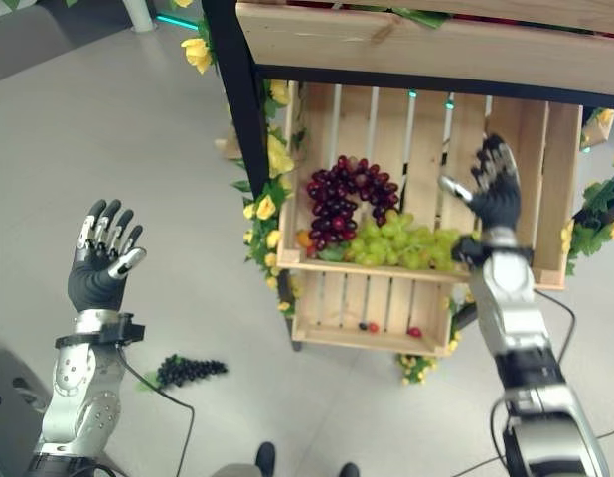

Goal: Pick up the fruits from the basket on one side to the basket on the other side

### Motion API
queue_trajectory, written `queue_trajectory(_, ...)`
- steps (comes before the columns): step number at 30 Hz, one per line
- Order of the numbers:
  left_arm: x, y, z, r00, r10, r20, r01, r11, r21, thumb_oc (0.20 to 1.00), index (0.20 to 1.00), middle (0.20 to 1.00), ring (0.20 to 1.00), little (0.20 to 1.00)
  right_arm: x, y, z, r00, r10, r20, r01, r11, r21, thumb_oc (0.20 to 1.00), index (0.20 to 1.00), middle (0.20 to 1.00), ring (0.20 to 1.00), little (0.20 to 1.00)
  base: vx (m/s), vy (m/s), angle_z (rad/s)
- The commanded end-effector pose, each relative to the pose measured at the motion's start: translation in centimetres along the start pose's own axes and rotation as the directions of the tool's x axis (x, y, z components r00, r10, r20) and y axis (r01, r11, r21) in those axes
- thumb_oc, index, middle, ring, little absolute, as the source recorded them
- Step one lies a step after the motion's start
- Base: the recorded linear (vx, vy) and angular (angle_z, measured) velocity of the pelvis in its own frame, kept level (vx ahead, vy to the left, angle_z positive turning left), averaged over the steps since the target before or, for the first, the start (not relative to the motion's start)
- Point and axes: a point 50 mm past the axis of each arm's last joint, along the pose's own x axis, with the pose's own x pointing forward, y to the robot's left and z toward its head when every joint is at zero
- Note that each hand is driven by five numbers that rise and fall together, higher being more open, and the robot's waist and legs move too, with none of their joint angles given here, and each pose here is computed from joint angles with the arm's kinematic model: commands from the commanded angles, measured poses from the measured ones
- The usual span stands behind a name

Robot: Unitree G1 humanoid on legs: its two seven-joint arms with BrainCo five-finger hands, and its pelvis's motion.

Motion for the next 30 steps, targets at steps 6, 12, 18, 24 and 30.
queue_trajectory(6, -0.4, 1.9, 2.0, 0.993, 0.047, 0.112, -0.06, 0.991, 0.12, 1.0, 1.0, 1.0, 1.0, 1.0, -5.1, -2.3, 0.5, 0.998, -0.002, 0.07, 0.002, 1.0, 0.002, 1.0, 1.0, 1.0, 1.0, 1.0, -0.02, 0.0, -0.02)
queue_trajectory(12, -1.1, 3.0, 1.6, 0.989, 0.102, 0.11, -0.116, 0.984, 0.136, 1.0, 1.0, 1.0, 1.0, 1.0, -7.6, -2.5, 0.0, 0.998, -0.027, 0.051, 0.023, 0.997, 0.076, 1.0, 1.0, 1.0, 1.0, 1.0, -0.06, 0.015, -0.06)
queue_trajectory(18, -1.2, 3.2, 1.8, 0.985, 0.118, 0.125, -0.135, 0.98, 0.143, 1.0, 1.0, 1.0, 1.0, 1.0, -7.7, -2.0, -0.2, 0.999, -0.016, 0.047, 0.013, 0.998, 0.065, 1.0, 1.0, 1.0, 1.0, 1.0, -0.05, 0.023, -0.08)
queue_trajectory(24, -1.2, 3.2, 1.1, 0.996, 0.059, 0.065, -0.07, 0.982, 0.178, 1.0, 1.0, 1.0, 1.0, 1.0, -6.4, 0.1, 0.6, 0.983, 0.169, 0.071, -0.174, 0.982, 0.074, 1.0, 1.0, 1.0, 1.0, 1.0, -0.01, 0.021, -0.08)
queue_trajectory(30, -0.9, 2.6, 0.9, 0.949, -0.277, -0.151, 0.303, 0.932, 0.197, 1.0, 1.0, 1.0, 1.0, 1.0, -5.9, 3.2, 0.9, 0.88, 0.474, 0.04, -0.475, 0.873, 0.109, 1.0, 1.0, 1.0, 1.0, 1.0, 0.0, 0.0, -0.03)
